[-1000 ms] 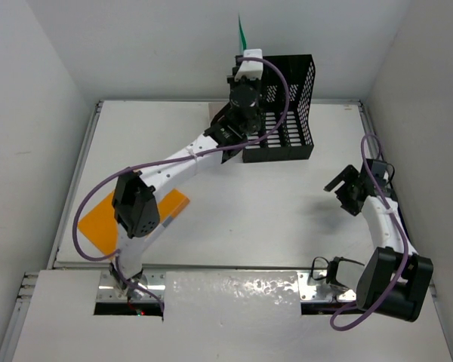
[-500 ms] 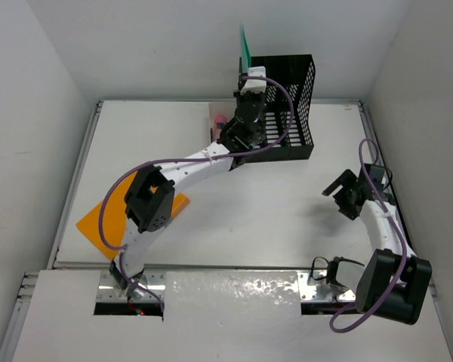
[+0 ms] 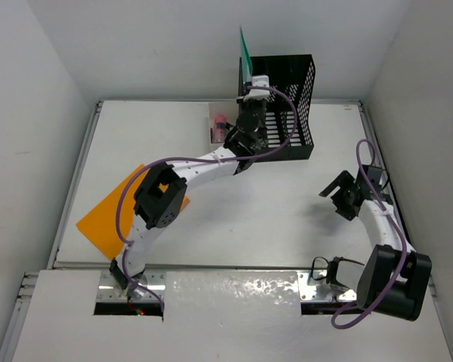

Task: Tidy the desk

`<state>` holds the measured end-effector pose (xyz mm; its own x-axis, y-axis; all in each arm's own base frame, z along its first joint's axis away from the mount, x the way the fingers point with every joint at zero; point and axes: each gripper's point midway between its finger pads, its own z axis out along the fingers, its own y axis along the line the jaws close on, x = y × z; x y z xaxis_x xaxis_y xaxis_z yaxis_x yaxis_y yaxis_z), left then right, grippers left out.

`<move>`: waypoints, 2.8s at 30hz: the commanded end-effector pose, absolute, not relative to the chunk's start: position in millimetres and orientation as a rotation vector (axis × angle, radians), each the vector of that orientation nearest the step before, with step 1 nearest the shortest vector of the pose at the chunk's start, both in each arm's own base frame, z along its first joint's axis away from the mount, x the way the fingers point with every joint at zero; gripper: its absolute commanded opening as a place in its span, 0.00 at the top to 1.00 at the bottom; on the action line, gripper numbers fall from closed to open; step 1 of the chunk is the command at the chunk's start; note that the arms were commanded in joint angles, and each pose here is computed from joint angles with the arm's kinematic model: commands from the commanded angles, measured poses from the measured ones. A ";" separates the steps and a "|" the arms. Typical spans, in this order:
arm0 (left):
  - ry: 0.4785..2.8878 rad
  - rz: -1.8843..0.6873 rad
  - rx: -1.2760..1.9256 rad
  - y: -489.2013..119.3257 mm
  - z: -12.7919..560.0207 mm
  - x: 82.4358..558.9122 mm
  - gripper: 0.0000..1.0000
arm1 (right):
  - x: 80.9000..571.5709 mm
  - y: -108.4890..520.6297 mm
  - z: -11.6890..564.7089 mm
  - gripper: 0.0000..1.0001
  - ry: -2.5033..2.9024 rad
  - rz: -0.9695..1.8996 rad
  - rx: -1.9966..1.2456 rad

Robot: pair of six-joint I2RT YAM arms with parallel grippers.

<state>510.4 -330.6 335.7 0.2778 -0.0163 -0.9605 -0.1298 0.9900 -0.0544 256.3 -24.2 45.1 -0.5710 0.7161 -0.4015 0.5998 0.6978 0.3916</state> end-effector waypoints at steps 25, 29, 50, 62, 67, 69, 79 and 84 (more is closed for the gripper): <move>1.100 -0.026 -0.185 -339.7 362.2 482.4 1.00 | 266.4 -16.4 38.9 0.24 2.384 0.336 0.945; 1.091 -0.022 -0.169 -346.6 365.3 486.9 1.00 | 266.8 -15.8 39.1 0.24 2.385 0.339 0.943; 1.204 -0.007 -0.147 -351.7 329.3 493.3 0.84 | 269.9 -13.4 41.6 0.24 2.385 0.353 0.927; 1.211 -0.012 -0.225 -331.4 340.7 483.1 0.67 | 273.0 -11.1 46.4 0.25 2.371 0.377 0.918; 1.195 -0.029 -0.247 -322.9 356.3 475.0 0.42 | 273.3 -10.3 47.5 0.25 2.367 0.384 0.918; 1.185 -0.055 -0.251 -322.3 363.9 472.3 0.41 | 273.8 -9.5 48.3 0.25 2.363 0.391 0.916; 1.040 -0.172 -0.330 -281.4 467.8 428.4 0.38 | 276.0 -6.4 53.8 0.25 2.340 0.415 0.900; 1.071 -0.179 -0.388 -238.6 488.5 396.9 0.39 | 277.9 -2.8 58.6 0.25 2.322 0.442 0.880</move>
